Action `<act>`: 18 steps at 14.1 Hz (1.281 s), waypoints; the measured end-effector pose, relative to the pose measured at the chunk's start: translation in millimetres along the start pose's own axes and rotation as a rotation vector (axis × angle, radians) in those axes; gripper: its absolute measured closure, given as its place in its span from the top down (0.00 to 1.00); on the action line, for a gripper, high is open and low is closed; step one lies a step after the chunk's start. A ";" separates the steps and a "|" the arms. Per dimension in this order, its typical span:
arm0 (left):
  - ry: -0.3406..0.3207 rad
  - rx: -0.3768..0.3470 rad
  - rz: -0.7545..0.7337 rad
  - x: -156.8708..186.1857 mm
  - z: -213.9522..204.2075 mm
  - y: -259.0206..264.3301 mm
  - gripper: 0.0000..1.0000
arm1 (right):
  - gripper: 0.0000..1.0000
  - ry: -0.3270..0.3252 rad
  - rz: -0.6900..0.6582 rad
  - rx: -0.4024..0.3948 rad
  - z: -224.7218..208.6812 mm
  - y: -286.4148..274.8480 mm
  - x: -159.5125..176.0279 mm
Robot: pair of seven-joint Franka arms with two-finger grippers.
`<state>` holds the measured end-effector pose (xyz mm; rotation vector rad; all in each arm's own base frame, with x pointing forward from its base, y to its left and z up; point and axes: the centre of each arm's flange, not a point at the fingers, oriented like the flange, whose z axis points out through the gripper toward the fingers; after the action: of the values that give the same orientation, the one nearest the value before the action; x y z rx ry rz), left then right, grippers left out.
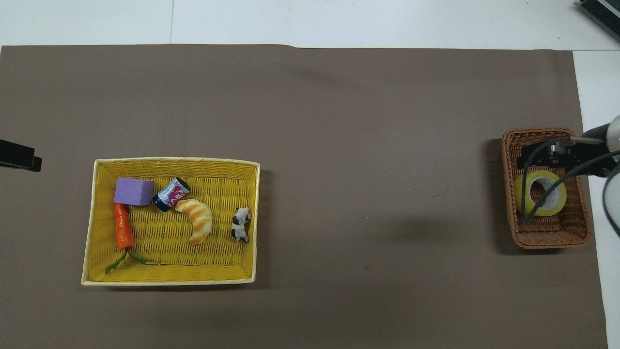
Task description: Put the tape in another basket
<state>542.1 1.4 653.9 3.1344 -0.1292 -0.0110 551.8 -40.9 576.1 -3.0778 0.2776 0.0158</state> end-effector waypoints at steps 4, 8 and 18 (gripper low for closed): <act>0.000 0.000 0.000 0.0 0.0 0.0 1.00 | 1.00 0.029 0.028 -0.045 -61.3 10.7 -11.6; 0.000 0.000 0.000 0.0 0.0 0.0 1.00 | 1.00 0.008 0.127 -0.052 -74.9 -14.4 -32.1; 0.000 0.000 0.000 0.0 0.0 0.0 1.00 | 1.00 0.026 0.037 -0.044 -87.1 -12.1 -43.9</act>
<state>542.0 1.4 654.0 3.1344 -0.1292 -0.0108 511.3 -25.7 664.4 -3.1180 0.3392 -0.0164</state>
